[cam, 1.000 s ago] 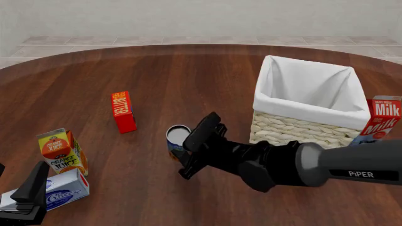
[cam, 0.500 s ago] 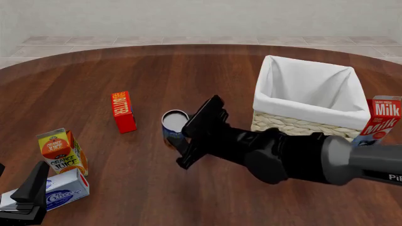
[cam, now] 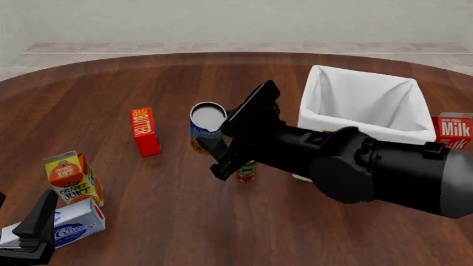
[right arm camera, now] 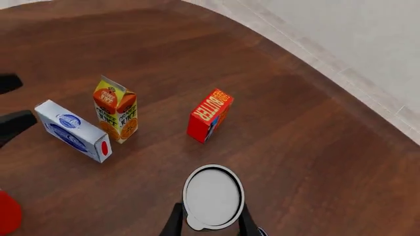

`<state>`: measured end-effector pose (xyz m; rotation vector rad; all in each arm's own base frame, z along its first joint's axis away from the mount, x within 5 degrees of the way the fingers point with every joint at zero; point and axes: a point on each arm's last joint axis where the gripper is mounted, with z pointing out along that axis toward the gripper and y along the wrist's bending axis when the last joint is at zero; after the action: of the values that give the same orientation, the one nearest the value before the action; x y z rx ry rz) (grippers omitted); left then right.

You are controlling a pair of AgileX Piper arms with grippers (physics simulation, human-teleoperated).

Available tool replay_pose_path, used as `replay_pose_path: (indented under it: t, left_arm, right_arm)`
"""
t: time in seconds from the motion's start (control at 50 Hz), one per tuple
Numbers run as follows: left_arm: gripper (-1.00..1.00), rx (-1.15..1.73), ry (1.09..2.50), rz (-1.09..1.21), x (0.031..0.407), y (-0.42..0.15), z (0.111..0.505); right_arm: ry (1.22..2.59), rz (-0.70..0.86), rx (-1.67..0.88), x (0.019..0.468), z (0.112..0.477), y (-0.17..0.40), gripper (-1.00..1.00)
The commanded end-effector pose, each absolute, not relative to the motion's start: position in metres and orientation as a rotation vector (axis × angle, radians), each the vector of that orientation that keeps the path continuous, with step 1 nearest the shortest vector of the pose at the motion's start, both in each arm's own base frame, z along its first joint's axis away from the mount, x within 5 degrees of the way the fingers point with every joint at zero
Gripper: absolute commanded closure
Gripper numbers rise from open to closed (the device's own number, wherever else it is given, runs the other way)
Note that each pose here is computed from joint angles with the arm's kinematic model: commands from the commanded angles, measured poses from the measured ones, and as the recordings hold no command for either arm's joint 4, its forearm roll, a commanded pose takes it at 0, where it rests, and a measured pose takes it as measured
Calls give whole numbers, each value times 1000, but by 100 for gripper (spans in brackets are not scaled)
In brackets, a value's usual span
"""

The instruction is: Pick up the alphabet soup and the tomato sauce, and put them in the basket.

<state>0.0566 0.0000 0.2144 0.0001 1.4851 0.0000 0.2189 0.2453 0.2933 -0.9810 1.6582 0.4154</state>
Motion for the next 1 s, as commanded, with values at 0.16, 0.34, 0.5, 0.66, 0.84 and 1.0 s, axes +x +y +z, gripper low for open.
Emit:
replay_pose_path:
  t: [0.16, 0.34, 0.5, 0.66, 0.84, 1.0]
  left_arm:
    - [-100, 0, 1485, 0, 57, 0, 214]
    - [-100, 0, 1485, 0, 57, 0, 214]
    - [-100, 0, 1485, 0, 57, 0, 214]
    - [-100, 0, 1485, 0, 57, 0, 214]
    - [-100, 0, 1485, 0, 57, 0, 214]
    - [-100, 0, 1485, 0, 57, 0, 214]
  right_arm:
    - [1599, 426, -936, 212, 336, 234, 100]
    - [1589, 409, -916, 215, 347, 227, 100]
    - [1581, 379, -891, 220, 358, 217, 100]
    - [1576, 346, -864, 223, 367, 205, 100]
    - [1575, 313, -835, 226, 374, 192, 100]
    - [1582, 270, -793, 232, 381, 176, 100]
